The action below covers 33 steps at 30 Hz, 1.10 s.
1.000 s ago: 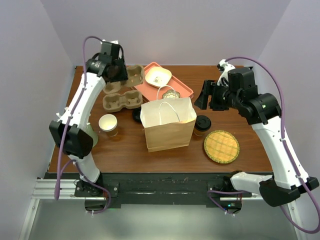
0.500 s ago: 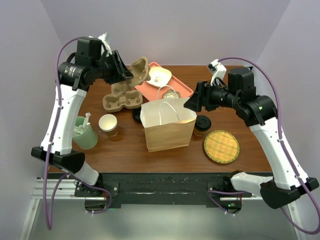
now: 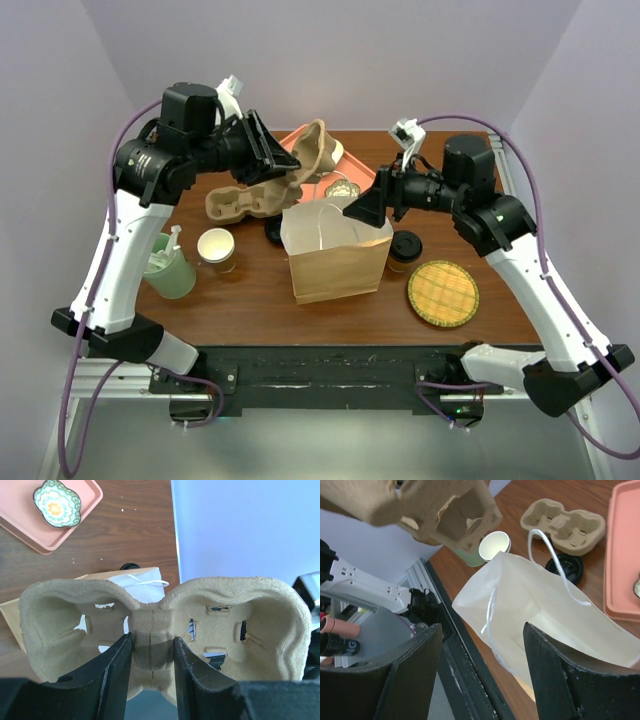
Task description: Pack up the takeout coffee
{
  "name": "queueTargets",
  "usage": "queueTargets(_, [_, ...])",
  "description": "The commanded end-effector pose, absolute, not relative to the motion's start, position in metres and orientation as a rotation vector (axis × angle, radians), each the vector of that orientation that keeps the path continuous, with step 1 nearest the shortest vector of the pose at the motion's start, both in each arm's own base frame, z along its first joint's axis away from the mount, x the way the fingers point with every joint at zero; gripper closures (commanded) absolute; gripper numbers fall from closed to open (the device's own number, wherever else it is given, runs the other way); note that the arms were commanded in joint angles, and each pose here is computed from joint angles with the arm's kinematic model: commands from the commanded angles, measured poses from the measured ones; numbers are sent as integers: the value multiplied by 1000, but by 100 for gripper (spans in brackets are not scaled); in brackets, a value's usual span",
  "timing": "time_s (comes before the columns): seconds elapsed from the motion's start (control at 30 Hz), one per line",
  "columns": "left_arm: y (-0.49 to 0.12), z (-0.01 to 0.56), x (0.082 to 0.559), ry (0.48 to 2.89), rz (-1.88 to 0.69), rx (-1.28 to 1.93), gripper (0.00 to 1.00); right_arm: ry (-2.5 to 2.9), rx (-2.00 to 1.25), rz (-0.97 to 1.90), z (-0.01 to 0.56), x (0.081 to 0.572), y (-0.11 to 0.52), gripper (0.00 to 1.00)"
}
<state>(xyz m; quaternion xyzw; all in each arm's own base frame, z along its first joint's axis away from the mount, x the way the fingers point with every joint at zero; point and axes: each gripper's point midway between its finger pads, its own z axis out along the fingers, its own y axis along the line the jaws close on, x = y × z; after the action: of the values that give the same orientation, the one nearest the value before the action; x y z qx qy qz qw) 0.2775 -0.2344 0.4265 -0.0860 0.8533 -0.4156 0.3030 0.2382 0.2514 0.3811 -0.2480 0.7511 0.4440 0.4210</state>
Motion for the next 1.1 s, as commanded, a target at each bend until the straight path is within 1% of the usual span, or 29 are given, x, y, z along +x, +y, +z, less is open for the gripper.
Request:
queueTargets(0.0, [-243, 454, 257, 2213, -1274, -233, 73, 1726, -781, 1139, 390, 226, 267, 29])
queueTargets(0.03, [-245, 459, 257, 2186, -1299, -230, 73, 1716, -786, 1120, 389, 225, 269, 29])
queueTargets(0.17, [-245, 447, 251, 2195, -1331, -259, 73, 1702, -806, 1067, 375, 230, 271, 29])
queueTargets(0.2, [-246, 445, 250, 2200, -1341, -271, 73, 1689, -831, 1057, 372, 230, 271, 32])
queueTargets(0.3, [-247, 439, 250, 2198, -1357, -289, 73, 1645, -867, 1055, 368, 227, 273, 35])
queueTargets(0.4, [-248, 438, 249, 2186, -1374, -294, 73, 1580, -860, 1006, 376, 231, 270, 40])
queueTargets(0.5, [-251, 433, 248, 2197, -1379, -293, 73, 1561, -875, 997, 376, 231, 270, 50])
queueTargets(0.53, [-251, 431, 248, 2200, -1378, -296, 73, 1560, -878, 996, 375, 231, 270, 54])
queueTargets(0.57, [-251, 425, 247, 2212, -1373, -300, 73, 1562, -884, 1001, 373, 230, 271, 64])
queueTargets(0.63, [-252, 423, 247, 2212, -1374, -299, 73, 1549, -893, 1010, 374, 227, 271, 73])
queueTargets(0.67, [-251, 418, 247, 2218, -1367, -306, 73, 1542, -896, 1013, 372, 227, 272, 79])
queueTargets(0.73, [-251, 410, 249, 2232, -1351, -317, 73, 1522, -914, 1031, 372, 220, 272, 85])
queueTargets(0.77, [-251, 408, 249, 2233, -1348, -312, 73, 1510, -924, 1039, 372, 217, 272, 89])
queueTargets(0.87, [-251, 403, 250, 2243, -1333, -305, 73, 1495, -959, 1071, 368, 207, 272, 93])
queueTargets(1.07, [-250, 393, 253, 2259, -1300, -293, 74, 1470, -1010, 1075, 365, 191, 267, 95])
